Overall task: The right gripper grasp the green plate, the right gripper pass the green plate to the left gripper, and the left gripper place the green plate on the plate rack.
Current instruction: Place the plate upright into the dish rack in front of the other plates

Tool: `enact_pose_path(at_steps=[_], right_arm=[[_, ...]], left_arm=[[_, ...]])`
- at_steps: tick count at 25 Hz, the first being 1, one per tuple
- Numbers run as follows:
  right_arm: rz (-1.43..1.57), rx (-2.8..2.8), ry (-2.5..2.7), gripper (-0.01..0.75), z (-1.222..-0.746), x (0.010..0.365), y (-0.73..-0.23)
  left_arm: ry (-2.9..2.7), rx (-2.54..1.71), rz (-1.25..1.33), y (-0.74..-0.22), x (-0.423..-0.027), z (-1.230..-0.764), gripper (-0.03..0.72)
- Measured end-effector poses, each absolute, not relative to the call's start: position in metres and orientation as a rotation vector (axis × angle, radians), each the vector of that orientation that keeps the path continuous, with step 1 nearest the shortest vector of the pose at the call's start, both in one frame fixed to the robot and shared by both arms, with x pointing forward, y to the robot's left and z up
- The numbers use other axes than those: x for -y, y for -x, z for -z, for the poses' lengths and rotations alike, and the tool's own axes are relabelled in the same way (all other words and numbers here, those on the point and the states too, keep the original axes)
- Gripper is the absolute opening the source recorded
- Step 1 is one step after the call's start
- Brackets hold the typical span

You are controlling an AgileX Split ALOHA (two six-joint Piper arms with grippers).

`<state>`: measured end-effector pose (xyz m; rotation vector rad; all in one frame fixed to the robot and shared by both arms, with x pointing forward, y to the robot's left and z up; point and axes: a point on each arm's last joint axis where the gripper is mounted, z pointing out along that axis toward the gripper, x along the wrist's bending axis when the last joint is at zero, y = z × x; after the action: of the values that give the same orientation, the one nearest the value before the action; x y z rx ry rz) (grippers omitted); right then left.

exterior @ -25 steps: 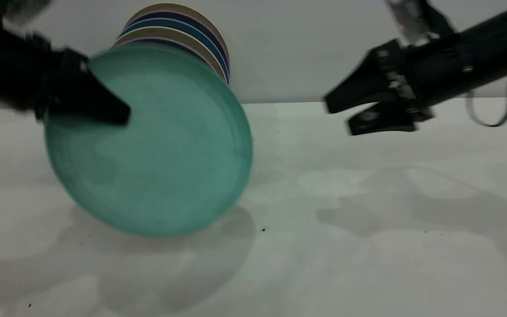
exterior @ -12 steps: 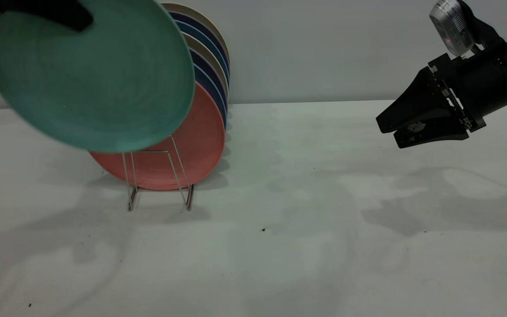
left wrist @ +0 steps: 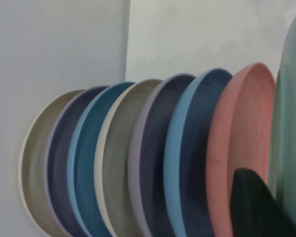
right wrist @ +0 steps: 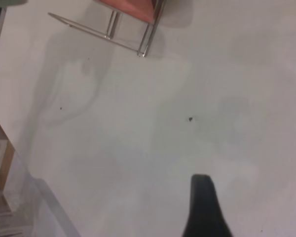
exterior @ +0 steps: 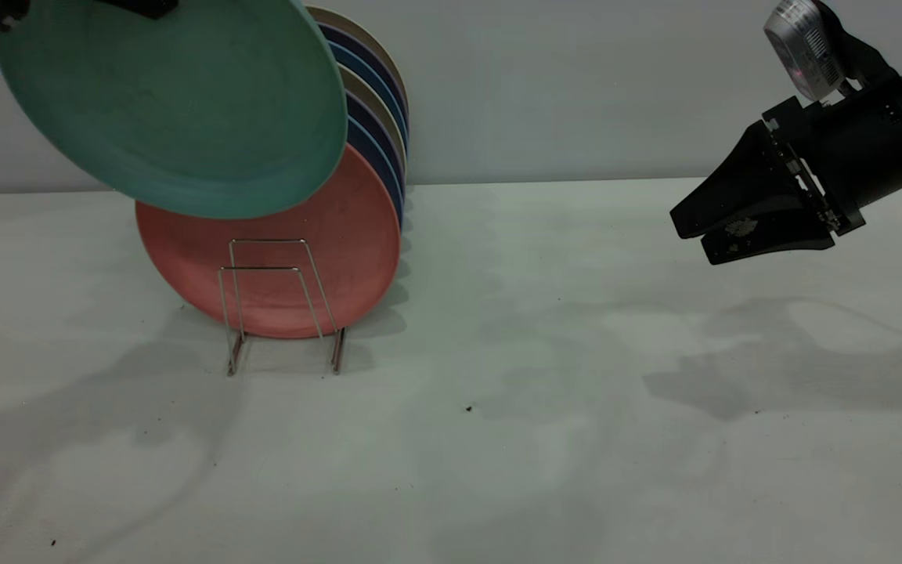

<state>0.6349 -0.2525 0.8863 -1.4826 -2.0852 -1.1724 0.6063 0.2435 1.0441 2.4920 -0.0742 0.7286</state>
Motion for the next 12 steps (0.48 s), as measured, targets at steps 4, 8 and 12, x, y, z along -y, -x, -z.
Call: enact_pose_path(at_steps=[4,8,12], right_arm=[[1.172,2.085,1.483,0.53,-0.886,0.252,-0.635],[1.172,2.085,1.483,0.53,-0.886,0.252,-0.635],[1.172,2.085,1.483,0.53,-0.886,0.252,-0.635]], left_arm=[[-2.493,0.068,-0.689,-0.612,-0.242,-1.031,0.133],[-2.48,0.073,-0.684,-0.618,-0.241,-1.02,0.133],[-2.484,0.036,-0.674,-0.624,-0.241,-1.008,0.133]])
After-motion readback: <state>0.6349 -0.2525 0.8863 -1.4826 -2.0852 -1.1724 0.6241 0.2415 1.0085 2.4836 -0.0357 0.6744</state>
